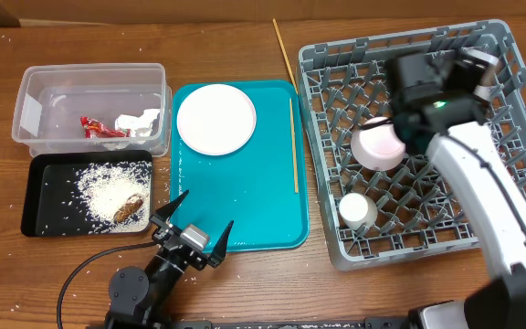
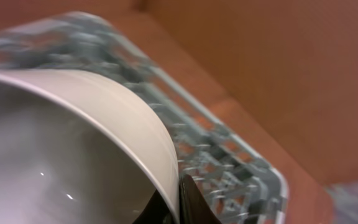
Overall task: Sort waste into correct bins and load items into the dishwasher
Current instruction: 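Carry the white bowl into the rack and release it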
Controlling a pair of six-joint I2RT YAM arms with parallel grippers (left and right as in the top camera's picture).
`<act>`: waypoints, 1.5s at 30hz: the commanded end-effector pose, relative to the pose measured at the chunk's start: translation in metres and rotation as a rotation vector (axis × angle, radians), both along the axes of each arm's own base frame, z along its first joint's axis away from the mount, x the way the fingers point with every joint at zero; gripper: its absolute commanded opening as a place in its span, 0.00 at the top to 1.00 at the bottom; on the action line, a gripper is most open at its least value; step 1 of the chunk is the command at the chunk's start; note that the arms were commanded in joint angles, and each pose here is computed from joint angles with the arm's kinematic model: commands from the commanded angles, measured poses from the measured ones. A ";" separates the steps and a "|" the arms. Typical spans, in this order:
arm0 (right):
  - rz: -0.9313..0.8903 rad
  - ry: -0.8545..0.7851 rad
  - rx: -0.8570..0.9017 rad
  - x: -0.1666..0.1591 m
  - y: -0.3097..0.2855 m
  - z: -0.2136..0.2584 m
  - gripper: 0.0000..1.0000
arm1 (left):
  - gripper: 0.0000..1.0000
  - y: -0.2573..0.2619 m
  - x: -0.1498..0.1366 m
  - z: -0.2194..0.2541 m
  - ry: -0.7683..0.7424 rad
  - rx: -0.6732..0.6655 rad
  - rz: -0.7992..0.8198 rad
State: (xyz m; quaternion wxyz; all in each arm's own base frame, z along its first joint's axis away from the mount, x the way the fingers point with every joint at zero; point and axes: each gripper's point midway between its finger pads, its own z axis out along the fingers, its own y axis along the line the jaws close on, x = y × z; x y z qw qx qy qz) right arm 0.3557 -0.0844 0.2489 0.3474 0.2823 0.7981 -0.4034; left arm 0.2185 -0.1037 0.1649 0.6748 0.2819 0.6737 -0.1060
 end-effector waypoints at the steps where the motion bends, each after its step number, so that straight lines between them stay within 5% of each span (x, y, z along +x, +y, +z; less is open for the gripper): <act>1: -0.109 0.049 -0.080 -0.009 -0.036 -0.017 0.96 | 0.00 0.001 0.000 -0.001 -0.012 0.011 -0.002; 14: -0.097 0.300 -0.077 0.002 -0.034 -0.096 0.96 | 0.00 0.001 0.000 -0.001 -0.012 0.011 -0.002; 20: -0.045 0.295 -0.130 0.009 -0.015 -0.089 0.96 | 0.00 0.001 0.000 -0.001 -0.012 0.011 -0.002; 26: -0.091 0.220 -0.366 0.013 -0.024 -0.047 0.96 | 0.00 0.001 0.000 -0.001 -0.012 0.011 -0.002; 35: -0.131 0.265 -0.172 0.003 -0.045 -0.083 0.96 | 0.00 0.001 0.000 -0.001 -0.012 0.011 -0.002; 45: -0.026 0.318 -0.179 0.004 -0.010 -0.094 0.95 | 0.00 0.001 0.000 -0.001 -0.012 0.011 -0.002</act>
